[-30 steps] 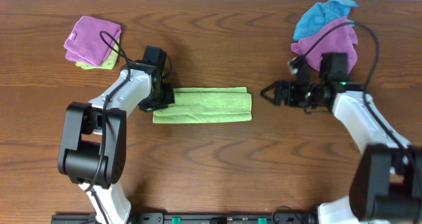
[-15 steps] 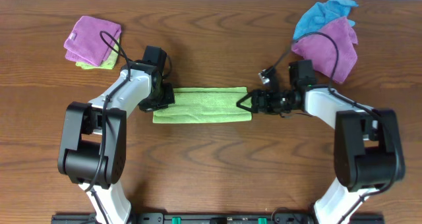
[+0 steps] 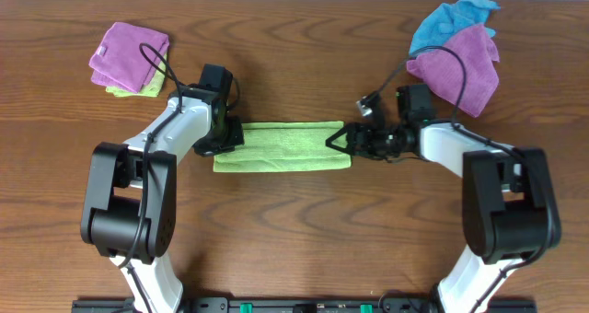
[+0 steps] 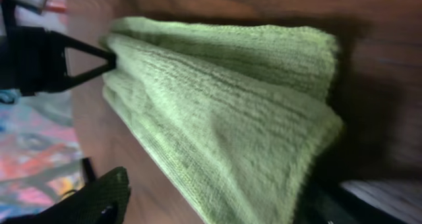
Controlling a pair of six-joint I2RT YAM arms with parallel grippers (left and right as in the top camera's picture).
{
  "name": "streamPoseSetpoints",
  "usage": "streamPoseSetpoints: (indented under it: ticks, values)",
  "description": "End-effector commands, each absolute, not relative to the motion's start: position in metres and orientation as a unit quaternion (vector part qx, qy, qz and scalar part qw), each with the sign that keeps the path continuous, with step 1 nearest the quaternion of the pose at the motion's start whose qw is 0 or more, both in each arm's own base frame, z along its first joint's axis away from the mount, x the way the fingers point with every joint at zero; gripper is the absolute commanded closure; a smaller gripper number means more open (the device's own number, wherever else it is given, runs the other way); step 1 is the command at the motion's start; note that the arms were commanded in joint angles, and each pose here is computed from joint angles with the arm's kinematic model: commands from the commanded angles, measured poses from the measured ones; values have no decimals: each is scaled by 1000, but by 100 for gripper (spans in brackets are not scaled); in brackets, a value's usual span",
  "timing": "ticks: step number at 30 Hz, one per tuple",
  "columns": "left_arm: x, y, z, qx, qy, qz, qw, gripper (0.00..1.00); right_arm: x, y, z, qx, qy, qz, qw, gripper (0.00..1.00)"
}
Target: Fold the cloth
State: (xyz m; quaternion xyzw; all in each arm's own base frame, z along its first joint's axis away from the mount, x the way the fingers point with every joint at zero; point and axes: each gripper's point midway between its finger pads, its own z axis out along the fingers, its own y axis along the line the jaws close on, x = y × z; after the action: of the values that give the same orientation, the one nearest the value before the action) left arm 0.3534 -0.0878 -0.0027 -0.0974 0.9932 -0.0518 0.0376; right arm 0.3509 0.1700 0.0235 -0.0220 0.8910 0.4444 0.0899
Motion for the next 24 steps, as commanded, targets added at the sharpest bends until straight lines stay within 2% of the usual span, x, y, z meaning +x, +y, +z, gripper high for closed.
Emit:
streamPoseSetpoints:
  ticks: [1, 11, 15, 17, 20, 21, 23, 24]
  values:
    - [337, -86, -22, -98, 994, -39, -2, 94, 354, 147, 9, 17, 897, 433, 83, 18]
    - [338, -86, -22, -98, 994, -40, 0, 94, 339, 170, -8, -2, 897, 439, 52, 19]
    - [337, -86, -22, -98, 994, -40, -1, 94, 338, 176, -19, 10, 898, 438, 37, 26]
    - [338, -86, -22, -98, 994, -40, 0, 94, 339, 176, -19, 8, 898, 439, 41, 36]
    - [340, -87, -17, -98, 994, -42, 5, 94, 342, 176, -17, 17, 897, 440, 39, 64]
    - [344, -89, -10, -91, 995, -47, 9, 95, 344, 177, -16, 21, 897, 440, 38, 78]
    - [351, -93, 7, -85, 995, -58, 17, 94, 347, 177, -13, 25, 896, 441, 37, 97]
    - [355, -94, 19, -84, 994, -61, 25, 94, 348, 177, -10, 25, 896, 442, 37, 98]
